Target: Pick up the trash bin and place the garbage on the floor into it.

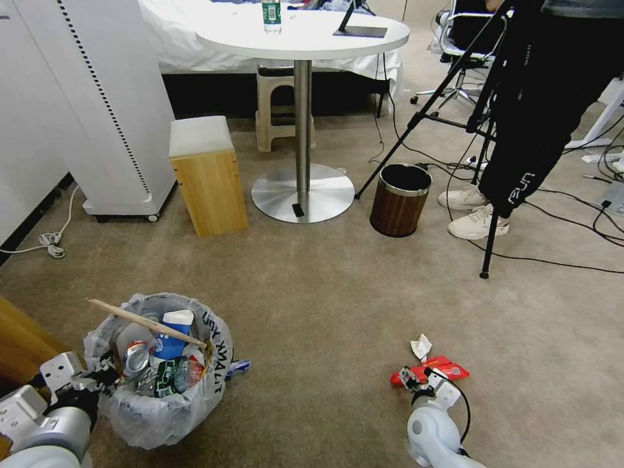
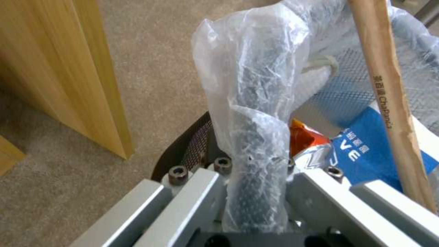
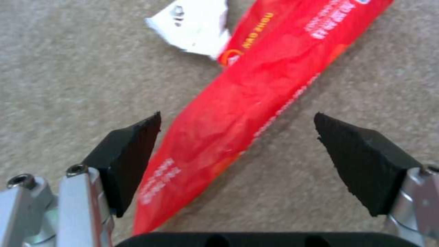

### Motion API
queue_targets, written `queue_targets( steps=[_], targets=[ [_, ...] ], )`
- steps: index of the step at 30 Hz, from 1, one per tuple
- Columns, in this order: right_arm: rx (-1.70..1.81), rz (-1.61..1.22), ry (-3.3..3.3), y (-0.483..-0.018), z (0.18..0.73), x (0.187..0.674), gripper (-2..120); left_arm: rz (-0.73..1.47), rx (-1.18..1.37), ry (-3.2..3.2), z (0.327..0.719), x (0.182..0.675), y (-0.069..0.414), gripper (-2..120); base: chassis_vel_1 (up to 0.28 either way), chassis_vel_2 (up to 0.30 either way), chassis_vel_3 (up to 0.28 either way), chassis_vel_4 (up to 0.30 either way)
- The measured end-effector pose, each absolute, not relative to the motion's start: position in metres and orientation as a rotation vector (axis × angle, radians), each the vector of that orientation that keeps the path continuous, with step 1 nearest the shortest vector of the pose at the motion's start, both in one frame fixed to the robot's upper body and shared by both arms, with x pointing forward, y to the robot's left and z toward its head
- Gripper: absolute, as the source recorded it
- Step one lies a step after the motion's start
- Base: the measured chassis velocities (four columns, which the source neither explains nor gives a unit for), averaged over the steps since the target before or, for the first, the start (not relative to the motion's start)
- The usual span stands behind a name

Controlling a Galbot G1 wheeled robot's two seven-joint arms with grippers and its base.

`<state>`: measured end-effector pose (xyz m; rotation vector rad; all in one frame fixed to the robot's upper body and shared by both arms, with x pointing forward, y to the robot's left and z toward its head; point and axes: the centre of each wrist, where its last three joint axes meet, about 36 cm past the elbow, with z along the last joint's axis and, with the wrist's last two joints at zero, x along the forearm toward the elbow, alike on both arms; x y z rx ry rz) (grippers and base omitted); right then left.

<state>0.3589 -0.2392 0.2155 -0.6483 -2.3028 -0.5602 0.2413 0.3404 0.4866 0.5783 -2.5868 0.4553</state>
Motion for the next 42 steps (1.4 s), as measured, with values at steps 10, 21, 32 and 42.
queue_targets(
  steps=[10,21,32,42],
  targets=[
    [-0.684,-0.526,-2.314,-0.257,0.203,0.361,81,0.463,0.582,-2.588,0.482,0.243,0.343,1,0.000,0.000,0.000,0.000],
    [-0.721,-0.478,-2.344,-0.289,0.204,0.371,76,0.474,0.588,-2.589,0.479,0.246,0.344,1,0.000,0.000,0.000,0.000],
    [-0.728,-0.448,-2.376,-0.305,0.199,0.381,76,0.486,0.594,-2.590,0.477,0.246,0.345,1,0.000,0.000,0.000,0.000],
    [-0.672,-0.535,-2.404,-0.287,0.200,0.394,76,0.489,0.592,-2.595,0.477,0.246,0.344,1,0.000,0.000,0.000,0.000]
  ],
)
